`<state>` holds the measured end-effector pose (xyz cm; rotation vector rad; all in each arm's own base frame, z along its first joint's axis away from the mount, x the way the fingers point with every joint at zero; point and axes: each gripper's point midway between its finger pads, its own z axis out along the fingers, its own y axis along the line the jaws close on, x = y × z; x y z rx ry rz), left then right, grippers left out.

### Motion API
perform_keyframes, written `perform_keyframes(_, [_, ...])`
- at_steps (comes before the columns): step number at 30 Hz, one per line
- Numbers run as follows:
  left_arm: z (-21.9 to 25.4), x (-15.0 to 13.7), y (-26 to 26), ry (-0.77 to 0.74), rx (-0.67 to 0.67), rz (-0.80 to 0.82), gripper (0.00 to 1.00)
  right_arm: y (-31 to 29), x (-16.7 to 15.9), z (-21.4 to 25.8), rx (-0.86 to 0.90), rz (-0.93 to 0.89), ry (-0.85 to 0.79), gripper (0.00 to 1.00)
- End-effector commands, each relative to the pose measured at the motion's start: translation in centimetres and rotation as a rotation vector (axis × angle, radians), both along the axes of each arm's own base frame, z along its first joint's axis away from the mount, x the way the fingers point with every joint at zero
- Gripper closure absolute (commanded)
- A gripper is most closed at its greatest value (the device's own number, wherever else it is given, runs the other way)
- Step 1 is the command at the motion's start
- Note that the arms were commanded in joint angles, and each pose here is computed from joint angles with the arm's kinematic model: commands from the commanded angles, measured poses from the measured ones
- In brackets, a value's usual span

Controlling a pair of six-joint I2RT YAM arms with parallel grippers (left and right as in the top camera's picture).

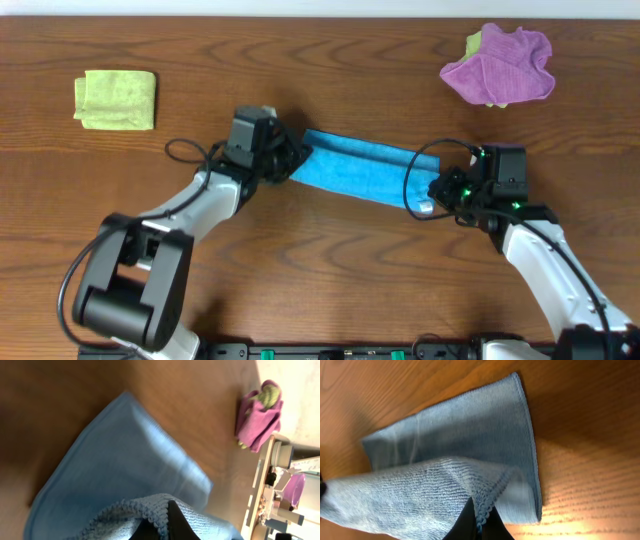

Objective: Fold the cloth
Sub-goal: 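Fold the bottom edge up over the top half with both grippers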

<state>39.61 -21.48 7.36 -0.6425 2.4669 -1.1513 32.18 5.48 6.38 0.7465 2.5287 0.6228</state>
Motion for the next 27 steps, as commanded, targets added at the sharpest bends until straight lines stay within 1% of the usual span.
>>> perform_keyframes(1, [0.4, 2.9, 0.3, -0.061, 0.045, 0.021, 0.94, -0.5, 1.1, 0.1, -0.045, -0.018, -0.018, 0.99])
perform_keyframes(6, [-0.6, 4.9, -0.1, -0.059, 0.056, 0.031, 0.94, -1.3, 2.1, 0.4, -0.082, -0.045, -0.059, 0.99])
perform_keyframes(11, [-1.3, 6.0, -0.4, -0.058, 0.065, 0.035, 0.94, -2.1, 2.4, 0.1, -0.129, -0.055, -0.066, 0.99])
perform_keyframes(18, [-1.9, 6.6, 0.2, -0.07, 0.103, 0.063, 0.94, -2.1, 3.4, -2.2, -0.146, -0.042, -0.048, 0.99])
perform_keyframes(22, [-2.0, 6.7, 0.4, -0.088, 0.13, 0.062, 0.94, -2.1, 4.3, -2.7, -0.151, -0.039, -0.069, 0.99])
perform_keyframes(27, [-2.1, 6.9, 0.6, -0.104, 0.162, 0.071, 0.94, -2.5, 4.4, -2.9, -0.179, -0.036, -0.072, 0.99])
